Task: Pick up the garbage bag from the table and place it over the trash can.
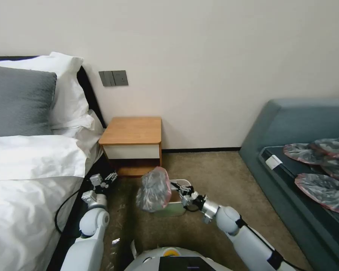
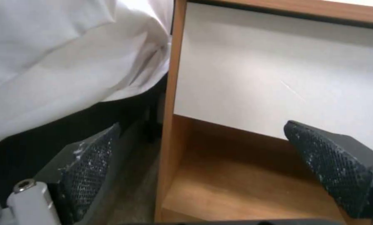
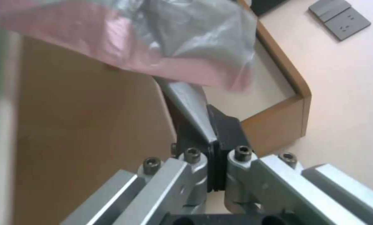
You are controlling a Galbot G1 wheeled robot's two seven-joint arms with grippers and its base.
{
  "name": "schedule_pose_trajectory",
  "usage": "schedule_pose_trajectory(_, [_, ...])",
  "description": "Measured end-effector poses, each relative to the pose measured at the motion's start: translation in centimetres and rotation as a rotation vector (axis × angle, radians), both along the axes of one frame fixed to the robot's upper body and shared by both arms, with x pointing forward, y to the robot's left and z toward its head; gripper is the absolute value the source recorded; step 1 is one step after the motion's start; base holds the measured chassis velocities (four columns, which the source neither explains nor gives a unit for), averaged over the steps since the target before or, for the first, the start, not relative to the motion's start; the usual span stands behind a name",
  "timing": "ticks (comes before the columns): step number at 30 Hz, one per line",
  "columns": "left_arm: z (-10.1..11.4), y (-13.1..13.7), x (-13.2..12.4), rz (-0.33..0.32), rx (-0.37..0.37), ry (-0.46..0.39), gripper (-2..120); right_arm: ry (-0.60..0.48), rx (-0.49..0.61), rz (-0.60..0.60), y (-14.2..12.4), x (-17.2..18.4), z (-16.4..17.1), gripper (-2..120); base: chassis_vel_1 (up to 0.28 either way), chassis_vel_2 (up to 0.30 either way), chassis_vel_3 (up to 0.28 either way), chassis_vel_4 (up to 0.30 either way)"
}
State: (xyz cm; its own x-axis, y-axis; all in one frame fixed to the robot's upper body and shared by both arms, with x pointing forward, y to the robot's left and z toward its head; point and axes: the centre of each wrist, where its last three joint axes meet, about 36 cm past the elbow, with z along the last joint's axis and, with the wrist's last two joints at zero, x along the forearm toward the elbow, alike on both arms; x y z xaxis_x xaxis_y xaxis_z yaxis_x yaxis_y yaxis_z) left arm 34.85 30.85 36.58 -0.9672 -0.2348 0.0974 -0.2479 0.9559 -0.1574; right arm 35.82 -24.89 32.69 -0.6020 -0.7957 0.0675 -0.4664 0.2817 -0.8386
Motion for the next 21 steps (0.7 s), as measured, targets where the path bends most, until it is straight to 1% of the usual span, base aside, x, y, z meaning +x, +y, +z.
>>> schedule_pose_trajectory(9, [0.3, -1.2, 0.1, -0.032, -0.006, -0.002, 100, 0.004, 0.008, -0.015, -1.4, -0.7, 0.2, 0, 0.0, 0.0, 0.0, 0.0])
schedule_pose_trajectory(11, [0.4, -1.4, 0.0, -0.04, -0.006, -0.003, 100, 0.008, 0.008, -0.016, -1.8, -0.7, 0.5, 7, 0.0, 0.0, 0.0, 0.0])
schedule_pose_trajectory(12, [0.4, -1.4, 0.0, -0.04, -0.006, -0.003, 100, 0.008, 0.008, -0.016, -1.8, -0.7, 0.5, 7, 0.0, 0.0, 0.0, 0.0])
schedule_pose_trajectory(15, [1.3, -2.1, -0.9, -0.074, -0.006, 0.0, 100, 0.013, -0.019, -0.004, -3.1, -0.7, 0.9, 21, 0.0, 0.0, 0.0, 0.0])
schedule_pose_trajectory(16, [1.3, -2.1, -0.9, -0.074, -0.006, 0.0, 100, 0.013, -0.019, -0.004, -3.1, -0.7, 0.9, 21, 0.0, 0.0, 0.0, 0.0])
schedule_pose_trajectory(17, [1.6, -2.3, -1.3, -0.086, -0.006, 0.006, 100, 0.017, -0.027, 0.0, -3.7, -0.7, 1.0, 27, 0.0, 0.0, 0.0, 0.0])
schedule_pose_trajectory(19, [1.8, -2.7, -1.7, -0.104, -0.002, 0.017, 100, 0.036, -0.032, 0.009, -4.4, -0.7, 1.3, 34, 0.0, 0.0, 0.0, 0.0])
schedule_pose_trajectory(20, [1.7, -3.1, -1.8, -0.117, 0.003, 0.022, 100, 0.055, -0.036, 0.025, -5.0, -0.7, 1.6, 40, 0.0, 0.0, 0.0, 0.0])
schedule_pose_trajectory(21, [1.7, -3.1, -1.8, -0.117, 0.003, 0.022, 100, 0.055, -0.036, 0.025, -5.0, -0.7, 1.6, 40, 0.0, 0.0, 0.0, 0.0])
